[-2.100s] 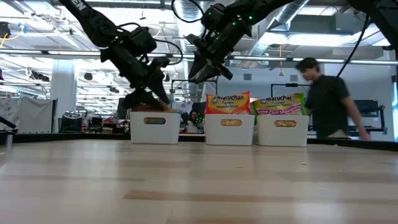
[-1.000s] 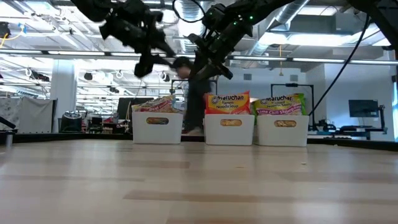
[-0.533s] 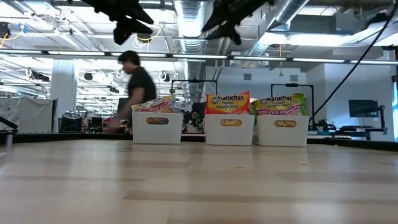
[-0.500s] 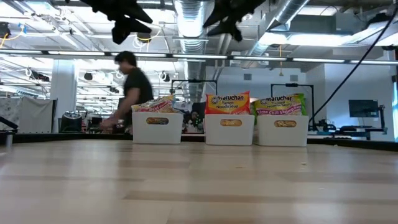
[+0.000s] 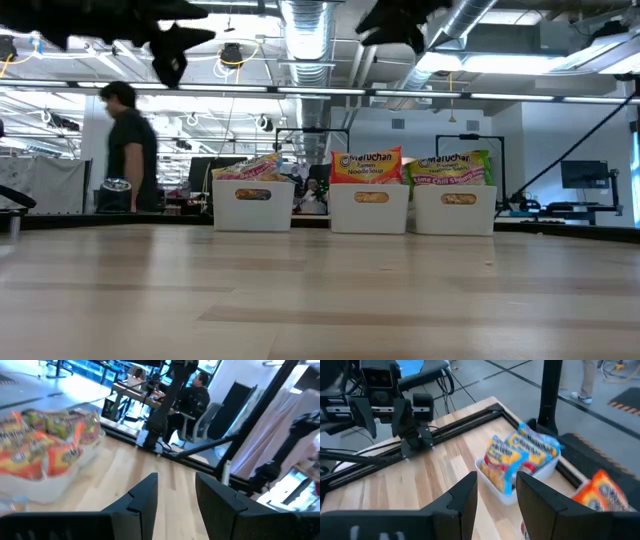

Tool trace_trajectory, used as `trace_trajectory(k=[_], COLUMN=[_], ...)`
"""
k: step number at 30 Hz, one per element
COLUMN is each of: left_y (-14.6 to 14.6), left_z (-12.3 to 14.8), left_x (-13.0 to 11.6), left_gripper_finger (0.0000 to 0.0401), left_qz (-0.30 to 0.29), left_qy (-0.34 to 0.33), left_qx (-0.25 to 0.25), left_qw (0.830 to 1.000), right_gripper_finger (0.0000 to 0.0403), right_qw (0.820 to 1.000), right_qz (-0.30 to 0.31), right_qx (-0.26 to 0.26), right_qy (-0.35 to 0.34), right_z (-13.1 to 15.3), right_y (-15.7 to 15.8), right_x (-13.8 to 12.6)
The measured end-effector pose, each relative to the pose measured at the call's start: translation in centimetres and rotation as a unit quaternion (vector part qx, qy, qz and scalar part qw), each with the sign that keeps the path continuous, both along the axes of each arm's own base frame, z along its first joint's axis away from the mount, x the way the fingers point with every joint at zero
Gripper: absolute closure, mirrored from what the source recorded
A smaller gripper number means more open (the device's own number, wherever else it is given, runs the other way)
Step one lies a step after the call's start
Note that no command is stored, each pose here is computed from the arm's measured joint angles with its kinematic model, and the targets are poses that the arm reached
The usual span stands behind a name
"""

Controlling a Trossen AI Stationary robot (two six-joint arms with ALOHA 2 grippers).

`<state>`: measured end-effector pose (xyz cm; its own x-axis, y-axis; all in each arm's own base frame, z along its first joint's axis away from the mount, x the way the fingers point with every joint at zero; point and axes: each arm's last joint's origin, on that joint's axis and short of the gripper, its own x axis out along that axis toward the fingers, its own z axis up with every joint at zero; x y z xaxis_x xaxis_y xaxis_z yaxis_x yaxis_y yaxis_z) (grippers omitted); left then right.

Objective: Sort Maruchan noodles
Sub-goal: Return To Home Position

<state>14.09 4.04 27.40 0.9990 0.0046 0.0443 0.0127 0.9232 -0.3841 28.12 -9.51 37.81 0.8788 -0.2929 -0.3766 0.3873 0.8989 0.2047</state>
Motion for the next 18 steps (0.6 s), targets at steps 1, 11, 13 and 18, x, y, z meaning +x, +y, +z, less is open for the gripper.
trace_trajectory(k=[1,11,13,18], left_y=[-0.3,-2.2,-2.4,-2.8], left_z=[-0.7,-5.2,-6.1,-8.0], left_x=[-0.3,-2.3,-2.6,-2.9], left_gripper_finger=[0.028,0.028,0.028,0.028], left_qz=[-0.001,0.02,0.022,0.039], left_qy=[-0.005,-0.002,-0.001,0.0], left_qx=[-0.006,-0.003,-0.005,-0.021], left_qw=[1.0,1.0,1.0,0.999], right_gripper_finger=[0.0243,0.0243,0.0243,0.0243], right_qw=[1.0,0.99,0.987,0.988], right_qz=[-0.003,0.116,0.131,0.118], right_qx=[0.005,-0.008,-0.013,0.047], right_qy=[-0.006,-0.082,-0.094,-0.089], right_z=[-0.7,-3.5,-4.2,-6.2], right_y=[0.1,1.8,2.0,2.0], right_x=[-0.5,-3.3,-3.5,-4.6])
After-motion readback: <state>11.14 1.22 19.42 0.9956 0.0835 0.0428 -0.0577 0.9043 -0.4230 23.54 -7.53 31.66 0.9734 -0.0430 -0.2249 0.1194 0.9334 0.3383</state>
